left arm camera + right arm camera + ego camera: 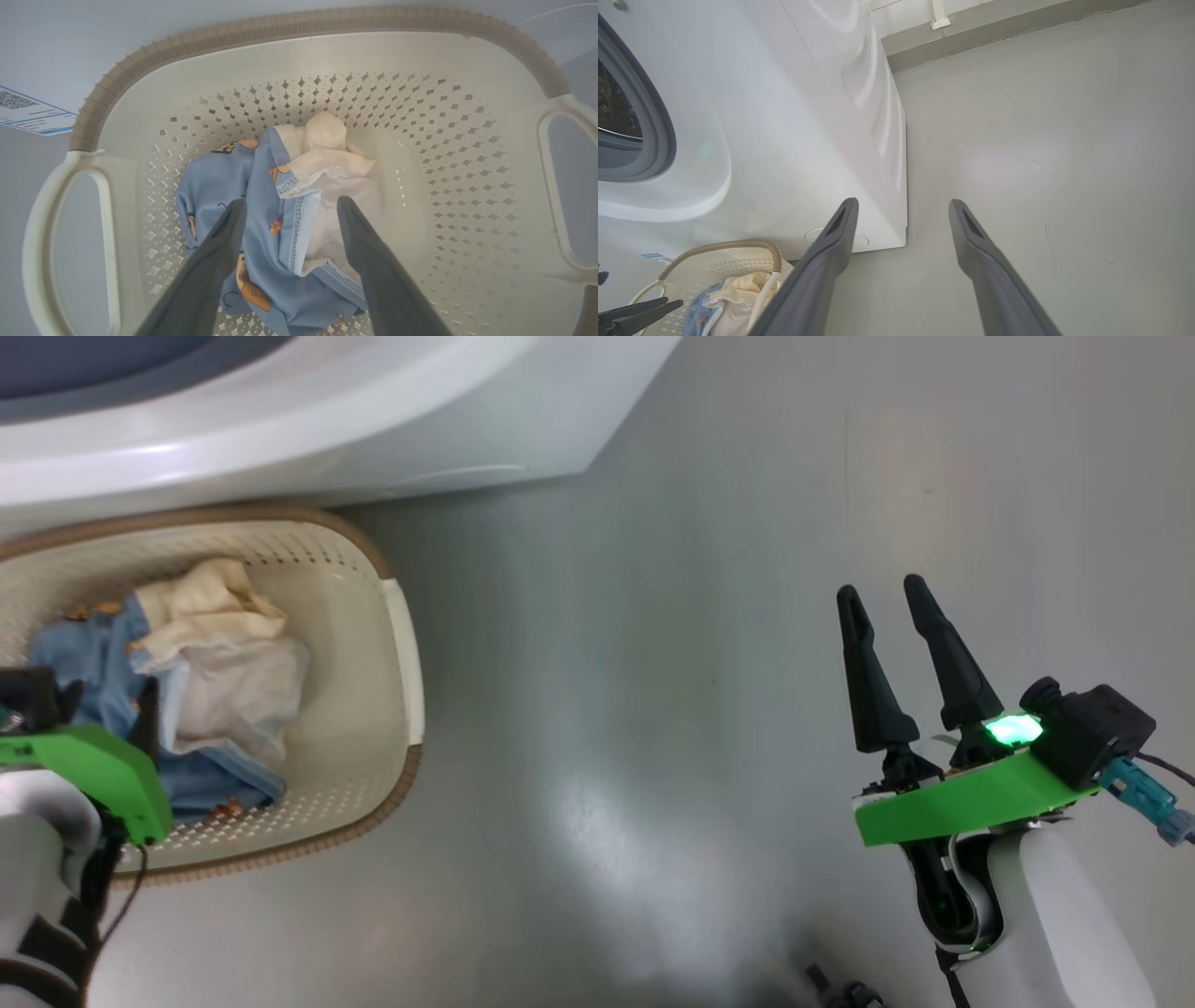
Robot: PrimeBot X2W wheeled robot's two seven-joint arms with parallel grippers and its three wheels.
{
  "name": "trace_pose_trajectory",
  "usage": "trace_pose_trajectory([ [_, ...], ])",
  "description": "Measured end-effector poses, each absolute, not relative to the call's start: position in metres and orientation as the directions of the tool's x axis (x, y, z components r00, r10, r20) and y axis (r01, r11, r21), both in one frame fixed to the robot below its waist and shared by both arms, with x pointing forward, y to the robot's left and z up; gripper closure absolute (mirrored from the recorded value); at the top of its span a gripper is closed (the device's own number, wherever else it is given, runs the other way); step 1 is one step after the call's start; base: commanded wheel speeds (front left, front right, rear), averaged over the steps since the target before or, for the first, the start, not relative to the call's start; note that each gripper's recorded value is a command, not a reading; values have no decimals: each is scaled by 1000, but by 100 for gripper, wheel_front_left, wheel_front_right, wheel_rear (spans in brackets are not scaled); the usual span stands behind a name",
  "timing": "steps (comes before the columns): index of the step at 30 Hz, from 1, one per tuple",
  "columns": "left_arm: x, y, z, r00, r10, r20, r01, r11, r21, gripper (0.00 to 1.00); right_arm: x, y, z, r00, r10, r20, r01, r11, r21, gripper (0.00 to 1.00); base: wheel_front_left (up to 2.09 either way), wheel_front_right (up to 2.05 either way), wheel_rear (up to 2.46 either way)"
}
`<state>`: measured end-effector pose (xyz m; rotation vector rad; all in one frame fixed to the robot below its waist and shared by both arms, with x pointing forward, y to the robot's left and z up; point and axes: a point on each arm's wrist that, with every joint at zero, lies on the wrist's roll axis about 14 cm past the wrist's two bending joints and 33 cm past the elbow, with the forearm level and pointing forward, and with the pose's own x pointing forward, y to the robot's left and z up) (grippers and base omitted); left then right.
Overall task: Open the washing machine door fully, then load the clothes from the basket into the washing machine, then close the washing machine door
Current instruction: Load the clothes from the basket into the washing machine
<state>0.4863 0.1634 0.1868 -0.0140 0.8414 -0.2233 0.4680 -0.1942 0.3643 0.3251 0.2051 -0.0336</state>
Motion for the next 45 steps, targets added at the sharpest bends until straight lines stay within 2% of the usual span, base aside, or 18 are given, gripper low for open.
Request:
trace_pose_trajectory([
  [17,507,168,123,551,-197,-811,242,968,-70,0,473,-200,319,957,-5,-289,96,948,303,0,0,0,0],
  [35,506,151,94,440,-228,-868,259,958,-120,2,473,-204,310,952,-11,-306,103,952,288,0,0,0,0],
  [37,507,150,93,440,-230,-868,259,958,-123,64,473,-205,310,952,-12,-306,104,953,286,0,0,0,0],
  [38,507,150,93,438,-231,-869,253,959,-128,100,473,-205,310,952,-12,-306,104,953,285,0,0,0,0],
  [45,506,149,94,431,-235,-872,227,963,-147,100,474,-205,312,954,-13,-301,103,953,286,0,0,0,0],
])
